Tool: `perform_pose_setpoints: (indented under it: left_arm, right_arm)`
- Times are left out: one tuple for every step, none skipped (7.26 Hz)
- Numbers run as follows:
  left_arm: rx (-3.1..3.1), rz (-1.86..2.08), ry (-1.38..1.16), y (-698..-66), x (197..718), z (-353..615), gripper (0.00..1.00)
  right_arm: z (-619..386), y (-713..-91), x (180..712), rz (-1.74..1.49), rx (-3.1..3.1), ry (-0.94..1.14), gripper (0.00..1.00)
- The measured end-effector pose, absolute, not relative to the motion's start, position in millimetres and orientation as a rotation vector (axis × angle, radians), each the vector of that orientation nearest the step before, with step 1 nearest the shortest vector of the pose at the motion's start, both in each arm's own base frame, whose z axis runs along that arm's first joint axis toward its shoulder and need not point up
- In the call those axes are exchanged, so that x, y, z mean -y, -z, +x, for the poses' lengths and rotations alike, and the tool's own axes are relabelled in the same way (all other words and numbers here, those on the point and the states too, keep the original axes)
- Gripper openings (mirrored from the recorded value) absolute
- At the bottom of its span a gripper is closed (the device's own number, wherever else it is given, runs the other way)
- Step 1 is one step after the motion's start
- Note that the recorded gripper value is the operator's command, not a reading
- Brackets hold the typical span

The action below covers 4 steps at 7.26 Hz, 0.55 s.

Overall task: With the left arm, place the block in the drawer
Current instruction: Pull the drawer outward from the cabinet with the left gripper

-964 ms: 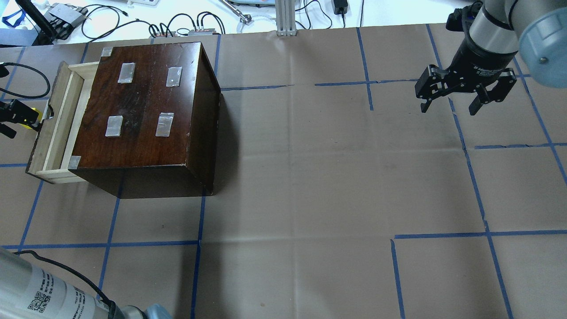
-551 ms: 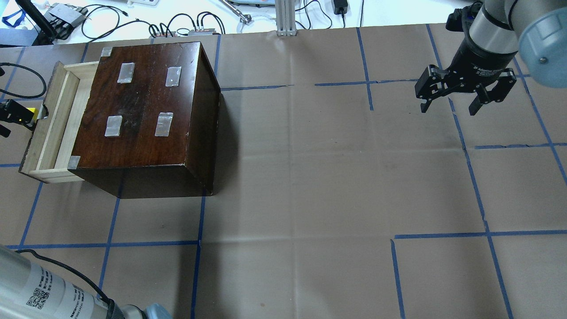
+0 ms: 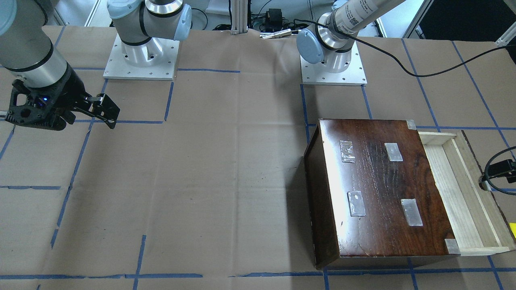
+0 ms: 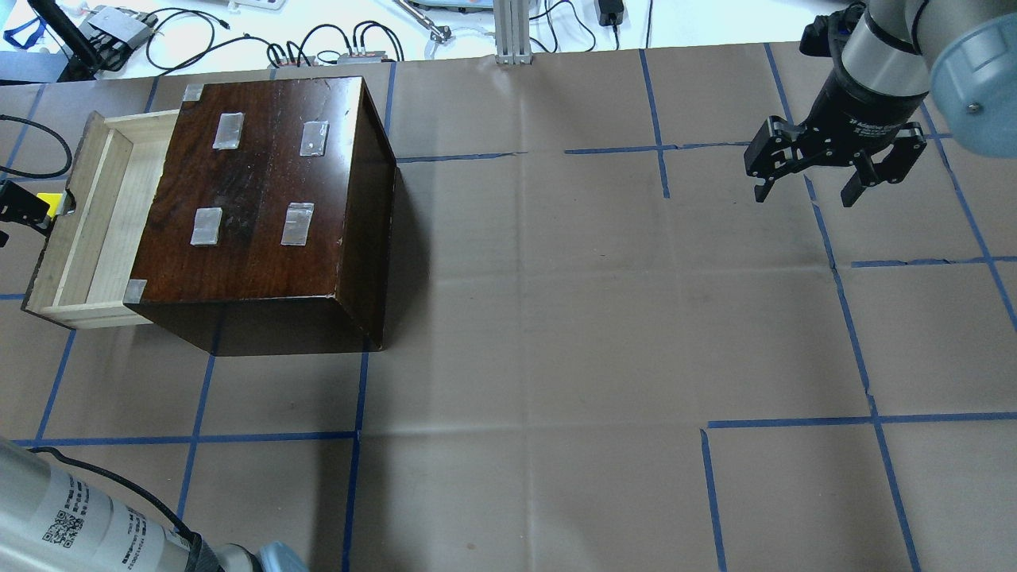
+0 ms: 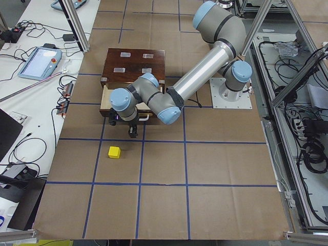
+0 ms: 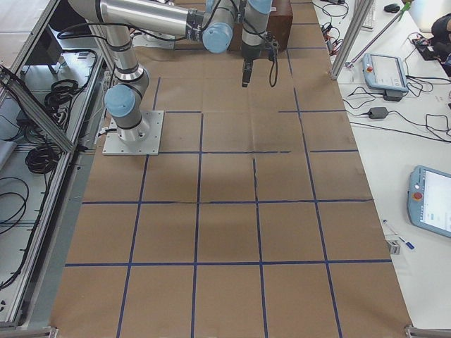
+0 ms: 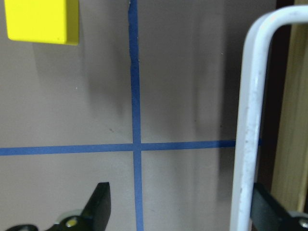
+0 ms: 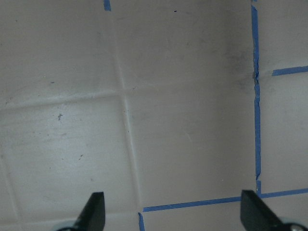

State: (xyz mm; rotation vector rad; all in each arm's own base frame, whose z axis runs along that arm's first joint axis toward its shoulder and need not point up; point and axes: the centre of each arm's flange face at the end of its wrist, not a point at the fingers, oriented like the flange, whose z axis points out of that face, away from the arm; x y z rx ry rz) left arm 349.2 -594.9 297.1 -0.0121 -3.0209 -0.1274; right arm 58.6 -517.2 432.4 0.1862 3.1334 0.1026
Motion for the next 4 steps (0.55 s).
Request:
perform_pose_setpoints:
  left_arm:
    - [3.021, -0.016, 0.126, -297, 595, 351, 0.98]
    - [3.026, -0.021, 0.118, -300, 597, 353, 0.98]
    - [3.04, -0.023, 0.095, -308, 601, 358, 0.98]
    - [3.054, -0.024, 0.068, -318, 606, 362, 0.98]
  right_arm:
    - [59, -433, 517, 0.186, -3.133, -0.102, 1.0]
    - [59, -432, 517, 0.185, -3.133, -0.102, 1.0]
    - [59, -432, 517, 0.185, -3.133, -0.102, 1.0]
    - [59, -432, 517, 0.185, -3.133, -0.103, 1.0]
